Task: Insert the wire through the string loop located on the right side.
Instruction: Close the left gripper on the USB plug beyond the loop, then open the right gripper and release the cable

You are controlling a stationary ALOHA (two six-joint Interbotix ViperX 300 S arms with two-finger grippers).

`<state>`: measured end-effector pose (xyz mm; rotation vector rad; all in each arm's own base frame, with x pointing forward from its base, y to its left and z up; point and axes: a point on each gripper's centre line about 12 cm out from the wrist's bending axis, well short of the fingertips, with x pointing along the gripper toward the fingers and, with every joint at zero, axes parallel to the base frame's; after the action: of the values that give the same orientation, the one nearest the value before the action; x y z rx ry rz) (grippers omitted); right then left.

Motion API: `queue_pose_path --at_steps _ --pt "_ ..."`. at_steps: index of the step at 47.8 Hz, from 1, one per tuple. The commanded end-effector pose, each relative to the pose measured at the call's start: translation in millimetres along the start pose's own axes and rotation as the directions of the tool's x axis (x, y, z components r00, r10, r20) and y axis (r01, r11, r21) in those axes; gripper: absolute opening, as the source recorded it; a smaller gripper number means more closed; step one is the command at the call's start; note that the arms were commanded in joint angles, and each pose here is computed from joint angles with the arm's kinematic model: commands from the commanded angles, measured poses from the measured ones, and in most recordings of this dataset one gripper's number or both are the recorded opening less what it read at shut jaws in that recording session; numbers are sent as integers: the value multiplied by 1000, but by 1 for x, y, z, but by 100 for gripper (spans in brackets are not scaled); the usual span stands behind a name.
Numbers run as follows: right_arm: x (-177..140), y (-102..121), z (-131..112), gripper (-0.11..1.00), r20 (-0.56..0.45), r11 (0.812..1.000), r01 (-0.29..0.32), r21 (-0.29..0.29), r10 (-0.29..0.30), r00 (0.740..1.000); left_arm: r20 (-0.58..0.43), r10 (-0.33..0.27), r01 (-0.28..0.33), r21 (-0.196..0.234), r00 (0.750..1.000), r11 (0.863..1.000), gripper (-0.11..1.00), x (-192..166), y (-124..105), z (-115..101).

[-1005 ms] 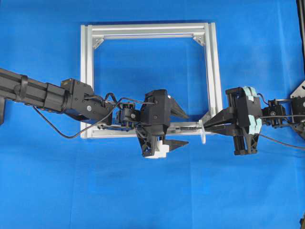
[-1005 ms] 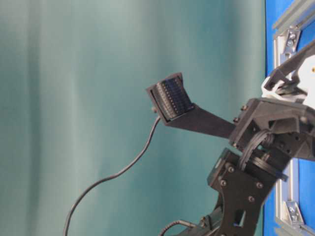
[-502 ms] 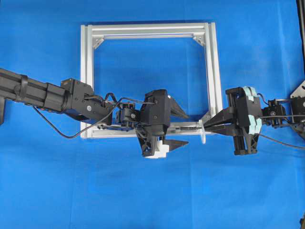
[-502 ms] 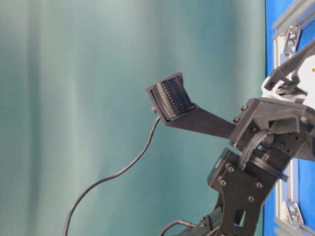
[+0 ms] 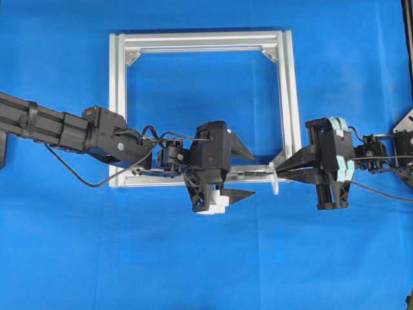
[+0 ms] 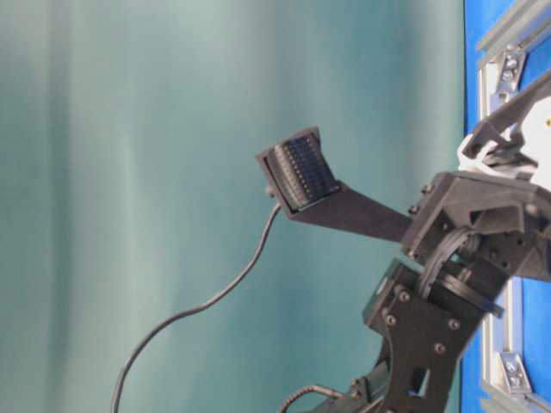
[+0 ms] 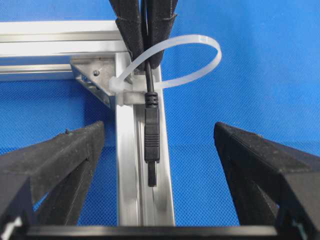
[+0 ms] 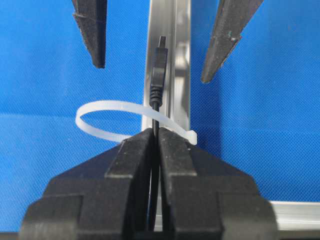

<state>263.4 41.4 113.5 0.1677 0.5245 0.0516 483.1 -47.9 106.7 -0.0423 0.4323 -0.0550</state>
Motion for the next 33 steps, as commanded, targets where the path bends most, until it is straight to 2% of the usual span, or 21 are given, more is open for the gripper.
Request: queue_pose_path --at_steps 1,7,11,13,20,23,33 --pt "2 1 7 -2 26 1000 -3 1 3 1000 43 -4 4 2 999 1000 85 -1 -1 17" --pt "2 1 7 -2 26 1000 -3 1 3 1000 34 -4 3 3 999 1000 82 -1 -1 16" --pt "1 1 7 -2 26 1000 -4 0 4 1000 11 -4 4 9 1000 1000 75 -1 -1 14" --pt "2 1 7 -2 26 1000 -3 0 3 1000 1 -3 3 9 1000 1000 66 -1 -1 13" --pt "2 2 8 -2 27 1000 -5 -1 5 1000 -6 -3 3 9 1000 1000 20 -1 -1 12" --pt "1 1 7 -2 26 1000 -5 -1 5 1000 0 -5 5 11 1000 1000 7 0 -2 14" --pt "2 1 8 -2 29 1000 -5 1 4 1000 11 -6 6 10 1000 1000 8 1 -2 18"
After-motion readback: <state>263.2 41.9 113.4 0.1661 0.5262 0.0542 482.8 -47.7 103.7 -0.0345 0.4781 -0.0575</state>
